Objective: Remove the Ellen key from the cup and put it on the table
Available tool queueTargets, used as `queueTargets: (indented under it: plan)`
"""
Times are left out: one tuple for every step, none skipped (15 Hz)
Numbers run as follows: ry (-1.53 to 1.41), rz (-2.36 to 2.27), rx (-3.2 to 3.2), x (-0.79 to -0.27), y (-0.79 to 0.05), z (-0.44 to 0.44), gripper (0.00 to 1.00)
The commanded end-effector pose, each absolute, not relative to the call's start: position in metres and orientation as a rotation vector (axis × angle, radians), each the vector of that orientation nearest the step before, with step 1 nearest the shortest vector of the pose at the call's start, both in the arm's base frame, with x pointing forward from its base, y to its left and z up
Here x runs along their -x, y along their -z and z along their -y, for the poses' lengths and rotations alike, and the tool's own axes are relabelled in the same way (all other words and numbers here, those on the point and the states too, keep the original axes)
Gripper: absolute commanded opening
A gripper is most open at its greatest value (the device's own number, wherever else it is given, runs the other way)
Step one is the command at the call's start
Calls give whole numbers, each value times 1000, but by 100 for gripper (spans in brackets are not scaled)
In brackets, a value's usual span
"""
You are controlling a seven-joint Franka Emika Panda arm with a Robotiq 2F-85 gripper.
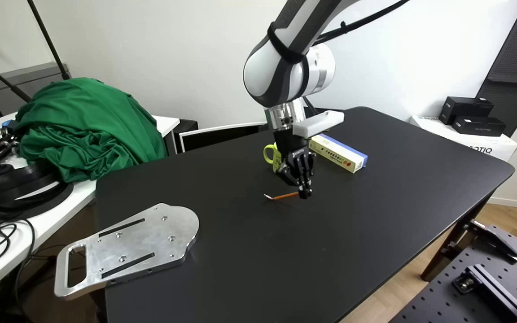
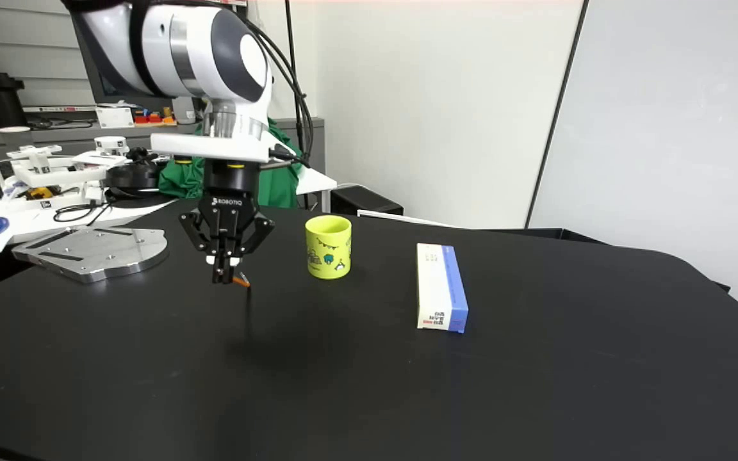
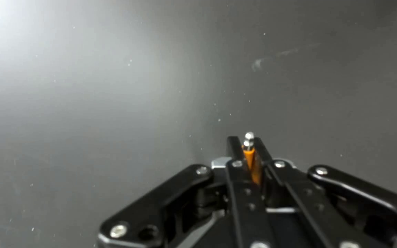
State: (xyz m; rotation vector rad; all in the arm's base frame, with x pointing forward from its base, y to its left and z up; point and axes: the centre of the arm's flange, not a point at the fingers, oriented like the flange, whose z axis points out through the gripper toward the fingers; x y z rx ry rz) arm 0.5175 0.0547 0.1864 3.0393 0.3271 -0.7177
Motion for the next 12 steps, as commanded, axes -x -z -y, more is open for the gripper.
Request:
queueTargets:
  plan:
    - [822,-258,-3021,-511,-155,-45,2]
    - [836,-252,-3009,-510,-146,-43,2]
    - [850,-246,-2999,-509,-139,-42,2]
    - [850,-249,-2989,-508,-132,-40,2]
    - [850,-250,-2984,-507,-126,-40,2]
    - [832,-247,-2981,-507,-121,-41,2]
    - [800,-242,-2979,-506,-118,-42,2]
    - [769,-246,-2977,-506,-115,-43,2]
    - [716,-250,-2972,-506,-113,-45,2]
    - [673,-255,-2968,-507,-112,-46,2]
    - [624,-255,-2961,-508,-111,-47,2]
    - [585,-244,-2963,-510,-111,-48,2]
